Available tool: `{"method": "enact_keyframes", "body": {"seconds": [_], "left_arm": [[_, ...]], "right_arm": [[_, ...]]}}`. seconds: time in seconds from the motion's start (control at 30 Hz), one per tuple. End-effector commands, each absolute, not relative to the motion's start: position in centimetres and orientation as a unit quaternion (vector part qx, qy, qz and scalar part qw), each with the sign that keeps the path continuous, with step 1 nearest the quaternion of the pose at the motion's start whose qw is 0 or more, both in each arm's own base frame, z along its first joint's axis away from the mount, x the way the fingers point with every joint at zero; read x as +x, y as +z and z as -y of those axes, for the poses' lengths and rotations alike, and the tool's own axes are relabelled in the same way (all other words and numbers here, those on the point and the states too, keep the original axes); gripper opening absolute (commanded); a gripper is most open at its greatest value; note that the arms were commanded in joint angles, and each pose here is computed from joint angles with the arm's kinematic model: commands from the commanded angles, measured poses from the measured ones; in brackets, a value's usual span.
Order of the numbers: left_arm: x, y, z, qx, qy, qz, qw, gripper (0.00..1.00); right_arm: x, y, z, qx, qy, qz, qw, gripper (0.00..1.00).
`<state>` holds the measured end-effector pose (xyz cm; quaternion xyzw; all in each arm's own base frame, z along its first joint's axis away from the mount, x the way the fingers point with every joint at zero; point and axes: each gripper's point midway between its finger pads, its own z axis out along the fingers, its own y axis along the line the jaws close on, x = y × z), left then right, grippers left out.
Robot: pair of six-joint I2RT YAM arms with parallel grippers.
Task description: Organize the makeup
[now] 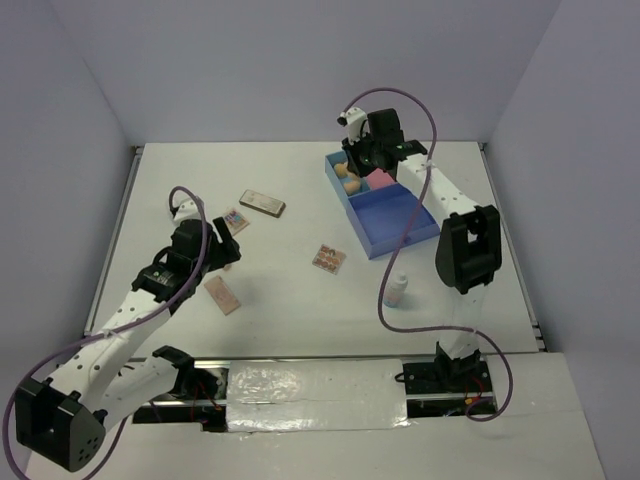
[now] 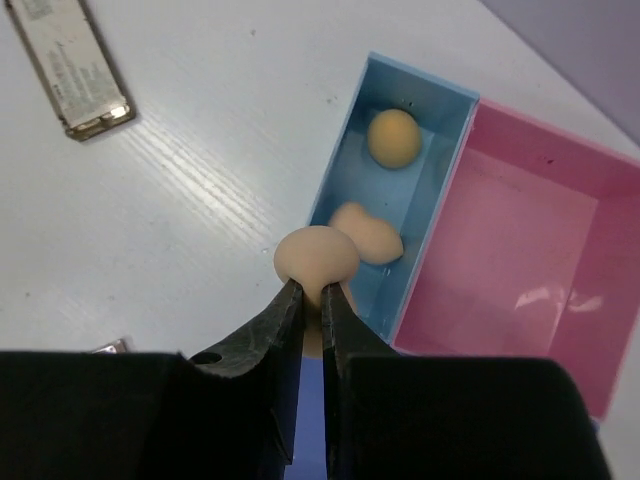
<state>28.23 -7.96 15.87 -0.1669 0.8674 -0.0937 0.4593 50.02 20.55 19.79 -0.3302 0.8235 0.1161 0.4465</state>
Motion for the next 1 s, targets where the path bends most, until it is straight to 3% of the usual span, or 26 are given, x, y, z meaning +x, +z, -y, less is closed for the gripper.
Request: {"method": "enact_keyframes", "body": {"seconds": [0.0,0.13,0.3,0.43,0.53,0.63,0.7,0.73,0.83,0.9,0.97], "left_arm": [[28.0,15.8,7.3,-0.189,-0.089,-0.861,0.463,0.8],[27.8,15.5,7.1,-0.191,-0.087,-0.863,0.459,0.81],[27.7,15.1,7.0,-0.185,-0.076,-0.87,0.452,0.81],[27.7,15.0,6.8,-0.185,-0.07,-0.872,0.449,0.82],[27.8,14.8,6.8,-0.186,-0.068,-0.872,0.448,0.82],[27.9,14.3,6.8,-0.184,-0.067,-0.875,0.443,0.7],[28.0,13.8,6.9,-0.181,-0.064,-0.88,0.435,0.55],[28.1,13.7,6.9,-0.181,-0.064,-0.88,0.434,0.43],[28.5,13.0,6.9,-0.181,-0.06,-0.886,0.423,0.26],[28.8,12.2,6.7,-0.182,-0.055,-0.891,0.412,0.25],[29.2,11.3,6.4,-0.188,-0.046,-0.896,0.399,0.3]], "right_arm": [[53.2,19.6,-19.9,-0.267,0.118,-0.836,0.464,0.02],[55.2,19.2,-20.0,-0.255,0.126,-0.837,0.469,0.06],[55.9,17.2,-20.4,-0.267,0.128,-0.839,0.457,0.2],[55.9,15.2,-20.0,-0.271,0.121,-0.847,0.44,0.48],[55.8,15.2,-19.6,-0.268,0.121,-0.849,0.438,0.58],[55.6,16.5,-19.5,-0.265,0.131,-0.85,0.437,0.62],[54.9,18.1,-19.6,-0.273,0.145,-0.846,0.435,0.68],[54.2,19.8,-20.1,-0.291,0.16,-0.832,0.444,0.69],[50.9,22.7,-21.2,-0.368,0.202,-0.793,0.441,0.72],[48.4,25.1,-21.7,-0.4,0.229,-0.766,0.448,0.73],[45.8,25.0,-22.3,-0.431,0.265,-0.742,0.439,0.72]]}}
